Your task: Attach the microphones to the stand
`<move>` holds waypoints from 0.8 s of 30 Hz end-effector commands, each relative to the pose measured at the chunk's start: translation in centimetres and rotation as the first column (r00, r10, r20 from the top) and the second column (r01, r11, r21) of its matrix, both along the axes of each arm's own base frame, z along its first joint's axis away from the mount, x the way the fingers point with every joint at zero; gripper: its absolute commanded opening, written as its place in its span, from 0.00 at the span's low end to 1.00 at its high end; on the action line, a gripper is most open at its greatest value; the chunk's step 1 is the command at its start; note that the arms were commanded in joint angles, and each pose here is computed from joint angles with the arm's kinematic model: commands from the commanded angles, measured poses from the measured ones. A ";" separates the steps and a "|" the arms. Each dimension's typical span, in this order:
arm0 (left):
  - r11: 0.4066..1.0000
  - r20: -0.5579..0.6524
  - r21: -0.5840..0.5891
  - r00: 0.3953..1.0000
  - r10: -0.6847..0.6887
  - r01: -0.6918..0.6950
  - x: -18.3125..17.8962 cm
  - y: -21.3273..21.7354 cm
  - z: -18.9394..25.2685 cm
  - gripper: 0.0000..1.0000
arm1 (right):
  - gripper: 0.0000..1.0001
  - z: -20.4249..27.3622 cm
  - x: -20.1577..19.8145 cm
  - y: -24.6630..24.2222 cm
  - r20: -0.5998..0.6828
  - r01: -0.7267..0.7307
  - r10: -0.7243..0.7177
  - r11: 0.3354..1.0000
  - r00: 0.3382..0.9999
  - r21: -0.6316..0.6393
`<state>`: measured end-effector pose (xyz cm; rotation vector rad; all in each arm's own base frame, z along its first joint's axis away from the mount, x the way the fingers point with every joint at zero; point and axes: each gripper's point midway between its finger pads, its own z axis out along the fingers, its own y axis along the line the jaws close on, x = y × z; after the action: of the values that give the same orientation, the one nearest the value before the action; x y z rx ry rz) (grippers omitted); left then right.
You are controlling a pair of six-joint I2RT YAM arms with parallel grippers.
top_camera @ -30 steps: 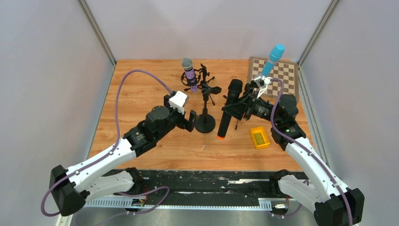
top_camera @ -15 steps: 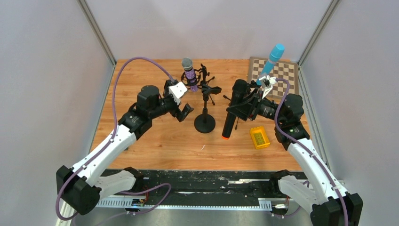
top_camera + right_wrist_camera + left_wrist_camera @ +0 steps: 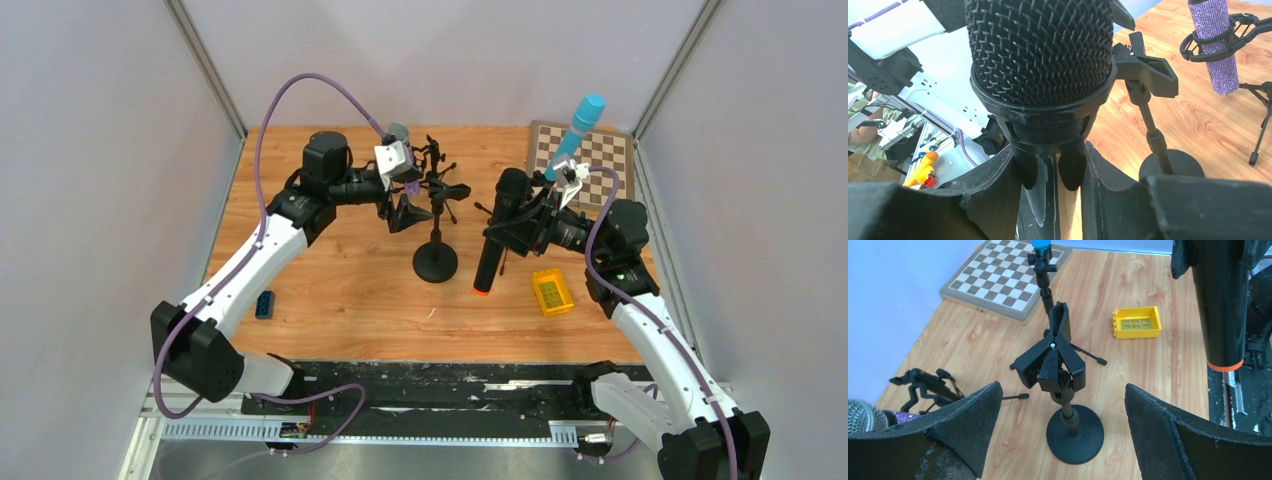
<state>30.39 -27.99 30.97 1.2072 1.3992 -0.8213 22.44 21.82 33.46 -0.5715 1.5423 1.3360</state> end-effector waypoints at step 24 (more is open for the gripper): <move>0.987 0.050 -0.033 0.986 -0.158 0.160 1.8 -4.1 1.3 0.99 | 0.00 1.8 -0.4 -0.1 0.065 -0.012 0.009 0.999 0.998 0.049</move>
<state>32.12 -31.36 29.82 1.2748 1.3677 -0.9300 22.29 21.84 33.83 -0.5589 1.5226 1.3643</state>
